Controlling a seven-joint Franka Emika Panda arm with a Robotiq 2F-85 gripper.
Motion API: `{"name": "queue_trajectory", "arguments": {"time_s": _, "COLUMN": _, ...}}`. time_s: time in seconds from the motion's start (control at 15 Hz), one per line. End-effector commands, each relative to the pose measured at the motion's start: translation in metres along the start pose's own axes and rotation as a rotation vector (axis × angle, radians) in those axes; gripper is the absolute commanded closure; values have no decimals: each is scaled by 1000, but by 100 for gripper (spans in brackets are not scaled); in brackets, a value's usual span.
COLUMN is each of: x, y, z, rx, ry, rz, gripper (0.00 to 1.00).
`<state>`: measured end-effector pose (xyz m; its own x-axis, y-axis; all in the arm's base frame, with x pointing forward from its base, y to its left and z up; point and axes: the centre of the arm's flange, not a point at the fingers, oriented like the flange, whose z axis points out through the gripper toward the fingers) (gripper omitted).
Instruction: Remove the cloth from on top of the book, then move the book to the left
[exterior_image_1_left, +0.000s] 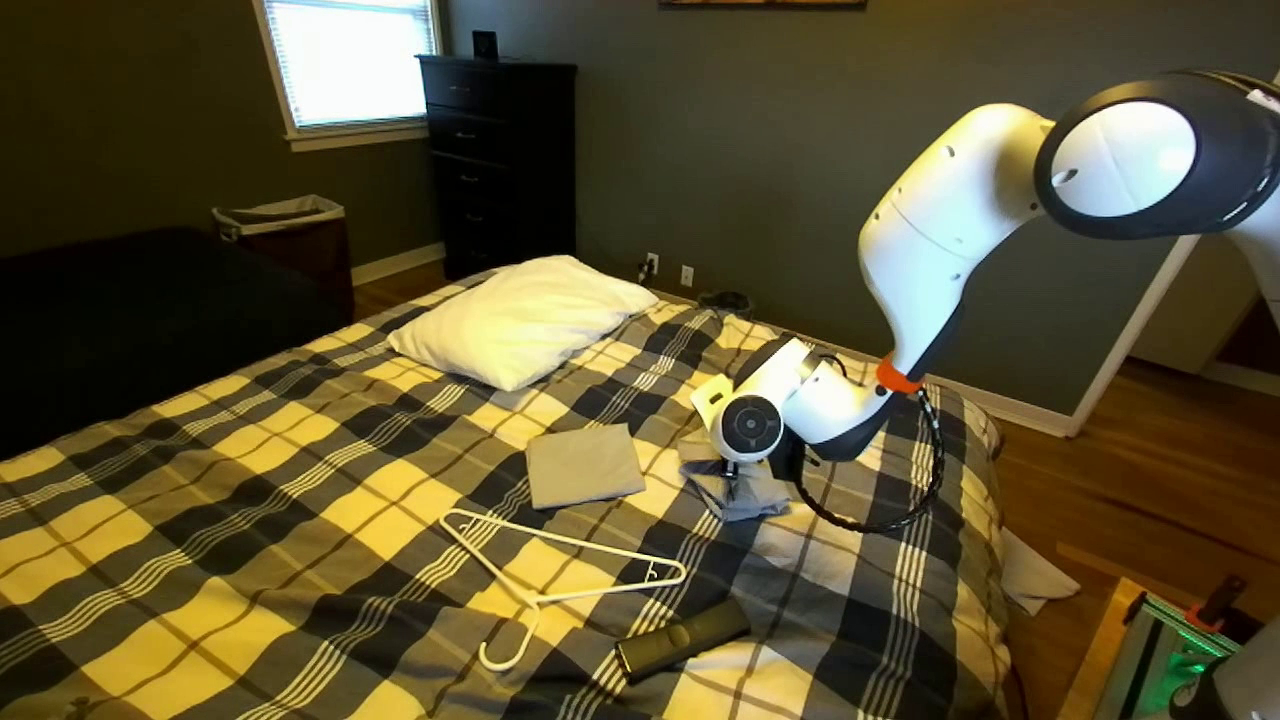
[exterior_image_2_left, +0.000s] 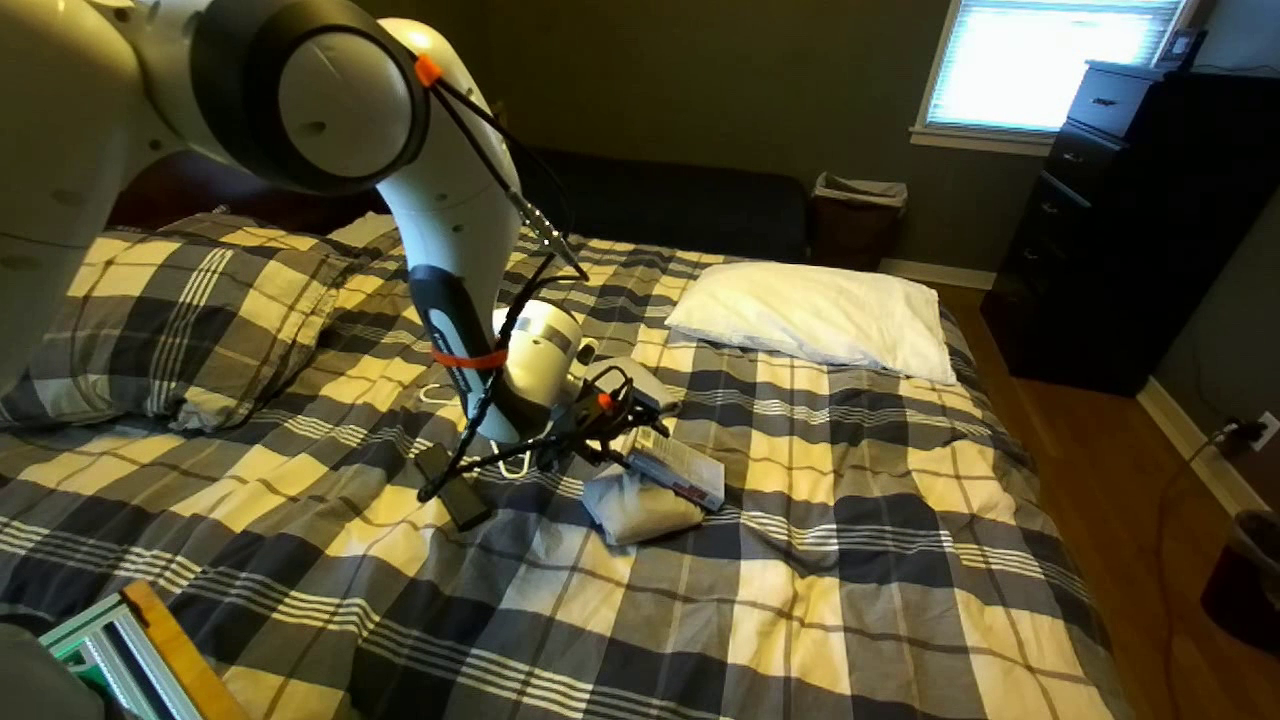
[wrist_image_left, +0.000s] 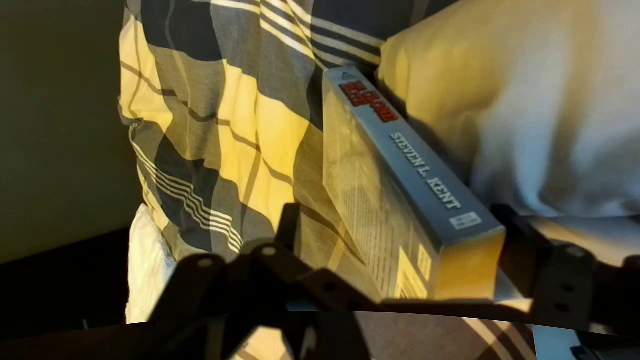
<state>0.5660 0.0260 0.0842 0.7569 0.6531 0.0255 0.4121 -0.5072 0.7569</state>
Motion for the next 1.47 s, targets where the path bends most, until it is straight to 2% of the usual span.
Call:
{"name": "queue_trajectory", "arguments": {"time_s": 0.0, "x": -8, "y": -3, "z": 9, "rx": 7, "ry": -9, "rz": 13, "gripper": 42}}
{"name": "queue_trajectory", "arguments": {"time_s": 0.33, "x": -16, "y": -4, "z": 13, "rx": -18, "ry": -24, "rz": 38, "gripper": 81}}
{"name": "queue_trajectory", "arguments": {"time_s": 0.47, "x": -18, "y": 0, "z": 7, "rx": -55, "ry": -24, "rz": 58, "gripper": 94}}
{"name": "queue_trajectory", "arguments": {"time_s": 0.6, "x": -16, "y": 1, "z": -13, "rx": -137, "ry": 2, "rz": 61, "gripper": 93}}
{"name": "queue_trajectory", "arguments": {"time_s": 0.8, "x": -5, "y": 3, "z": -58, "rx": -287, "ry": 88, "rz": 21, "gripper": 93}}
{"name": "queue_trajectory", "arguments": {"time_s": 1.07, "x": 32, "y": -8, "z": -119, "rx": -415, "ry": 265, "rz": -18, "gripper": 93}}
{"name": "queue_trajectory", "arguments": {"time_s": 1.13, "x": 29, "y": -7, "z": -120, "rx": -413, "ry": 317, "rz": 28, "gripper": 93}}
{"name": "queue_trajectory", "arguments": {"time_s": 1.2, "x": 20, "y": -6, "z": -115, "rx": -396, "ry": 315, "rz": 85, "gripper": 93}}
{"name": "queue_trajectory", "arguments": {"time_s": 1.27, "x": 47, "y": -11, "z": -116, "rx": -380, "ry": 280, "rz": 22, "gripper": 70}}
{"name": "queue_trajectory", "arguments": {"time_s": 1.4, "x": 40, "y": -11, "z": -117, "rx": -375, "ry": 297, "rz": 59, "gripper": 70}}
